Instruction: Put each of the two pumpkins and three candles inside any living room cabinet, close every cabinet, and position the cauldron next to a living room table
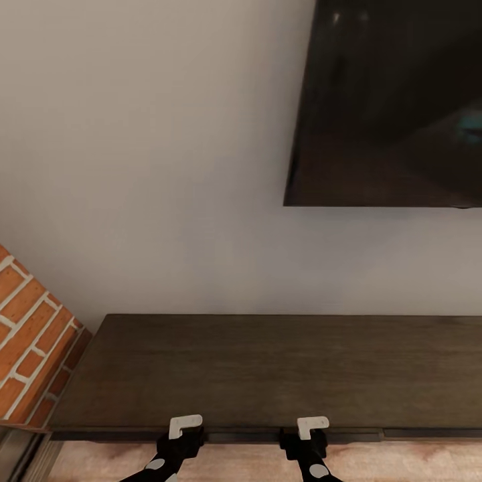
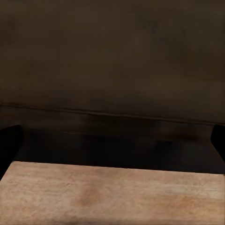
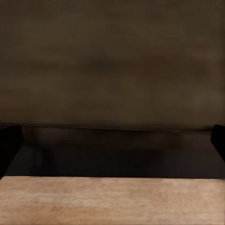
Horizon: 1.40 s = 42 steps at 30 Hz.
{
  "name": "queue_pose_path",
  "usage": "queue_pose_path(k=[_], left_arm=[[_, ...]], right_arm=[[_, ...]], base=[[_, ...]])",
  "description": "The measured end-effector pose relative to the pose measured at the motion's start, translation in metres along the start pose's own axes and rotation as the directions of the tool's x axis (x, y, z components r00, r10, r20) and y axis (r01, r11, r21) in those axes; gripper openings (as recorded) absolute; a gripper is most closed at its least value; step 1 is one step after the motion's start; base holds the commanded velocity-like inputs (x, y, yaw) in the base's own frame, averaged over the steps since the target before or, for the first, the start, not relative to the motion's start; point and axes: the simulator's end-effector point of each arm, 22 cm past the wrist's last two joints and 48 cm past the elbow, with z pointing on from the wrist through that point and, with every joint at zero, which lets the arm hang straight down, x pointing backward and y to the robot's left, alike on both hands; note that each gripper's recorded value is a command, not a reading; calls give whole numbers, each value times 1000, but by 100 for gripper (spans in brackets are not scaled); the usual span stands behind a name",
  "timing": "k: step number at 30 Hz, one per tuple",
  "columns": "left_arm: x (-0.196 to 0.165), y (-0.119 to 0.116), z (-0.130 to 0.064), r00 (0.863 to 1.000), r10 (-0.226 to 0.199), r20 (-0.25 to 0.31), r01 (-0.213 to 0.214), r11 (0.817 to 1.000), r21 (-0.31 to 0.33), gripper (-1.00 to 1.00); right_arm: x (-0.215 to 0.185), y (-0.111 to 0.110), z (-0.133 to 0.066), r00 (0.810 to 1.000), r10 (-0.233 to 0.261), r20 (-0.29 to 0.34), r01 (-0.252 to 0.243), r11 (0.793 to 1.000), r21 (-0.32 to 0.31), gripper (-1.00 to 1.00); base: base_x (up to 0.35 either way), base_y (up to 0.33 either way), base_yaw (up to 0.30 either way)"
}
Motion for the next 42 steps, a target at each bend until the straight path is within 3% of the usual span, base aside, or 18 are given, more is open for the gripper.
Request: queue_pose_path(k=[6,8,17,22,25,27,42], left_arm=[[2,2,1,1000,-12,-5,12,1000,-7,100],[3,2,1,1000,-12,-5,12,1000,-7,100],[2,3,1,1000,-4,-4,4,1000,-5,100],[-2,4,0,1000,-15,27,15,1000,-10,100],[-17,2,3,999,-15,51,15,1000,-6,100],[-30,1,5,997,-19,71,20,1000,-5,100],[-31,0,6,997,-20,72,21,1000,-5,100]], right_arm=[[0,0,0,1000,0,17,0,1000,4,100],[1,1,-3,999,27,46,-27,1000,-4,100],[1,1,-3,998,35,52,-35,999,-10,100],[-2,0,-1,998,33,48,-33,999,-8,100],[-16,-3,4,998,26,58,-26,1000,-3,100],[-44,1,7,993,28,119,-26,1000,-14,100],[-46,1,7,992,31,121,-29,999,-14,100]], base=[[0,0,0],[0,0,0],[0,0,0],[-60,23,0],[-253,77,0],[-315,22,0],[-334,2,0]])
